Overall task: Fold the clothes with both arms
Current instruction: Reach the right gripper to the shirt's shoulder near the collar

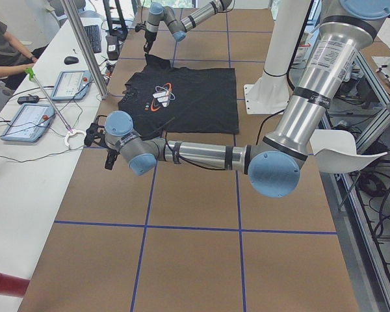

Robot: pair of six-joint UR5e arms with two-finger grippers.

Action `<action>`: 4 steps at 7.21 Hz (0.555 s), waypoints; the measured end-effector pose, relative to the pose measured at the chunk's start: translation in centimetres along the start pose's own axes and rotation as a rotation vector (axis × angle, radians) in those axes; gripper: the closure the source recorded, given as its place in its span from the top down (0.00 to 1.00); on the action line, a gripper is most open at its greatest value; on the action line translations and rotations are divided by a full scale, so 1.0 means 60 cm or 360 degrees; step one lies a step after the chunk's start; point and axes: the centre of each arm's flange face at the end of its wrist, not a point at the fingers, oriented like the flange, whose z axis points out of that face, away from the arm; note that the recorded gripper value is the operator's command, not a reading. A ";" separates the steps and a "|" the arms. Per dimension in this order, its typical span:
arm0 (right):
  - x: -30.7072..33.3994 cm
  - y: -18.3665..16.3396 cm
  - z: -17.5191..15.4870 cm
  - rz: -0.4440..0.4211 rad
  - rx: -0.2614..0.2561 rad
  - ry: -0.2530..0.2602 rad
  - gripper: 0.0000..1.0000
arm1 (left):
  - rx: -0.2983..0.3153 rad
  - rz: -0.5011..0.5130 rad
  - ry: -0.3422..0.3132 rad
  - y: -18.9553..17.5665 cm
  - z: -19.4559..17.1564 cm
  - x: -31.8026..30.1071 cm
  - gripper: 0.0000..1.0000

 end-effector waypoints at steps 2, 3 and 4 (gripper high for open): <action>-0.111 0.052 0.021 -0.0080 -0.0017 -0.0068 0.00 | 0.0000 0.0000 0.0000 -0.001 0.000 0.000 1.00; -0.186 0.096 0.041 -0.0104 0.0020 -0.0086 0.00 | 0.0000 0.0000 0.0000 0.000 0.000 0.000 1.00; -0.244 0.132 0.059 -0.0100 0.0058 -0.0094 0.00 | -0.0001 -0.0001 0.0001 0.000 0.000 0.000 1.00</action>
